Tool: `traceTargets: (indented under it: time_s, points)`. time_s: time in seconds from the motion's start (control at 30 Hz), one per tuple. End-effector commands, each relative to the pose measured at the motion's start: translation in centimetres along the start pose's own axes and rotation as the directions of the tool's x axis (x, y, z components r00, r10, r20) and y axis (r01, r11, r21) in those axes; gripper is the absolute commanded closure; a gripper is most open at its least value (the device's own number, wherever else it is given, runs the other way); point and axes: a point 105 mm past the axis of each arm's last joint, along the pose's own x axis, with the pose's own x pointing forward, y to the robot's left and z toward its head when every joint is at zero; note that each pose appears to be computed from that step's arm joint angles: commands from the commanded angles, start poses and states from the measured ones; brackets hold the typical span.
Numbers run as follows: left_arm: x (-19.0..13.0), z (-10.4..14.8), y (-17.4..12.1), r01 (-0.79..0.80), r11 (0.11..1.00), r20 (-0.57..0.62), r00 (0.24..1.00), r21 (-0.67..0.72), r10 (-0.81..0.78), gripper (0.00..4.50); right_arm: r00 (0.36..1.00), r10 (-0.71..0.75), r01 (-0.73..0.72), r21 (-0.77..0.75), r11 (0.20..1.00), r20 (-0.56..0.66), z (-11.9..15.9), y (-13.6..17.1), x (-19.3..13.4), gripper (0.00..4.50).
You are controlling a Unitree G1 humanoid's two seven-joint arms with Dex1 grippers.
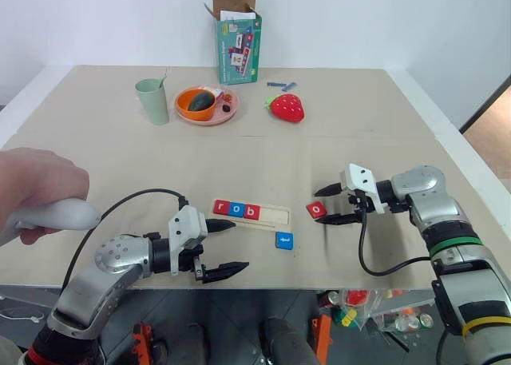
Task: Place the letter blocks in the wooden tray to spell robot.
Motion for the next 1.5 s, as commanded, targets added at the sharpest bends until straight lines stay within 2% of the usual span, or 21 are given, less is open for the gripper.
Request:
traceTargets:
  time_s: [0.03,0.1,0.13,0.17,0.37,0.53,0.77,0.9,1.1,1.5]
  points:
    - [-0.3,1.0,-0.1,-0.011,0.999,0.020,1.000,0.037,0.010,0.00,1.000,0.002,-0.001,-0.046,0.999,0.021,1.0,-0.5,-0.3,2.20]
    - [-0.2,0.9,-0.2,-0.012,0.999,0.020,1.000,0.037,0.011,0.00,1.000,0.007,-0.006,-0.046,0.999,0.022,0.9,-0.5,-0.1,3.04]
    - [-0.2,0.9,-0.2,-0.012,0.999,0.020,1.000,0.036,0.011,0.00,1.000,0.011,-0.010,-0.041,0.999,0.022,0.8,-0.5,-0.1,3.29]
    - [-0.2,0.9,-0.2,-0.012,0.999,0.020,1.000,0.035,0.011,0.00,1.000,0.012,-0.011,-0.037,0.999,0.022,0.8,-0.4,-0.1,3.34]
    - [-0.2,0.7,-0.1,-0.018,0.999,0.015,1.000,0.031,0.017,0.00,0.998,-0.020,0.021,-0.022,1.000,0.063,1.6,-0.8,-0.8,3.34]
    - [-0.8,0.3,1.2,-0.091,0.996,0.026,0.996,0.014,0.091,0.00,0.989,-0.013,0.013,0.000,1.000,0.148,4.8,-0.2,-0.7,3.34]
    - [-1.1,-0.3,2.2,-0.150,0.989,0.024,0.988,0.005,0.150,0.00,0.988,-0.008,-0.006,0.086,0.996,0.155,8.0,1.7,1.7,3.34]
    - [-1.0,-0.3,2.2,-0.152,0.988,0.024,0.988,0.011,0.151,0.00,0.992,-0.032,0.019,0.107,0.994,0.120,8.2,2.0,3.4,3.34]
    - [-1.0,0.3,2.2,-0.159,0.987,0.067,0.985,-0.003,0.159,0.00,0.998,-0.040,0.036,0.097,0.995,0.047,7.0,1.9,5.1,3.34]
    - [-1.0,0.2,1.8,-0.166,0.986,0.063,0.984,-0.003,0.166,0.00,0.998,0.000,-0.004,0.080,0.997,0.058,8.1,2.2,7.1,3.34]
